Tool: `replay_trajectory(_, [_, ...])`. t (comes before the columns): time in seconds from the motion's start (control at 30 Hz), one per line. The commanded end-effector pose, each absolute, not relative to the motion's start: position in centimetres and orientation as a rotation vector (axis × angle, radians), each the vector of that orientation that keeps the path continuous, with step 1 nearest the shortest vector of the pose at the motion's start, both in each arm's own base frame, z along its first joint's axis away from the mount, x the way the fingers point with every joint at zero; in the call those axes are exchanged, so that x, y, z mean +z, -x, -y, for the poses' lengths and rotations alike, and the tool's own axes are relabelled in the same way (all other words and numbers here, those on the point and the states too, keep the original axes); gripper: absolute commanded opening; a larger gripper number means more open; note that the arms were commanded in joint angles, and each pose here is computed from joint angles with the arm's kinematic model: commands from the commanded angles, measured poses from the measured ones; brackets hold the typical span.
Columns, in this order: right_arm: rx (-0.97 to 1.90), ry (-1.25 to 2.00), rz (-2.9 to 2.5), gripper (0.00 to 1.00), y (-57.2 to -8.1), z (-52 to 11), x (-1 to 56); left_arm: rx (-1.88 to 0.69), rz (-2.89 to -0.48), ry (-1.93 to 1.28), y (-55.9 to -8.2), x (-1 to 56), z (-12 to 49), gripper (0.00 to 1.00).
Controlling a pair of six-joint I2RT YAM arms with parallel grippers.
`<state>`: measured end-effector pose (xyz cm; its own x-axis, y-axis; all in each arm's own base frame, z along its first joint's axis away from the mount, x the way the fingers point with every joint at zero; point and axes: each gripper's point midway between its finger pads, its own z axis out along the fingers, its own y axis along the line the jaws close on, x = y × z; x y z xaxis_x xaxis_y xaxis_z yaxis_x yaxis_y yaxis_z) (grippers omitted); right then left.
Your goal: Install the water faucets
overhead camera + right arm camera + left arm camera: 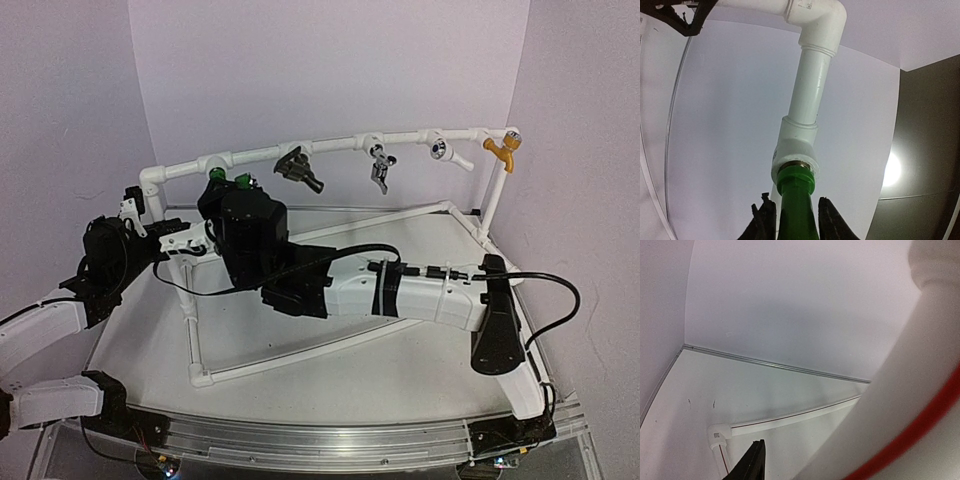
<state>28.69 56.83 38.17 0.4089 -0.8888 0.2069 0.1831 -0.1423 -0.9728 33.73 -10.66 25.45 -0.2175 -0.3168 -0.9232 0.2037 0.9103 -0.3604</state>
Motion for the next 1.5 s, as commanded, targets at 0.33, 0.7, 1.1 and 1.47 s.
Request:
replay_trajectory(0.33, [-0.851,1.088,-0.945,0.0,-30.3,-56.5,40.8,-0.733,-1.814,0.127,-32.2,24.8,13.8,0.0])
replay_trajectory(0.7, [-0.215,0.598,-1.246,0.0,-30.1,-54.0,44.3,-0.743,-1.822,0.127,-32.3,24.6,14.0,0.0])
replay_trajectory(1.1, [0.699,-0.067,-1.42,0.0,-32.0,-52.8,43.9,-0.745,-1.816,0.126,-32.5,25.0,14.1,0.0])
replay_trajectory(1.47, [1.408,-0.473,-1.25,0.0,-31.9,-53.3,45.8,-0.746,-1.81,0.126,-32.5,25.3,14.1,0.0])
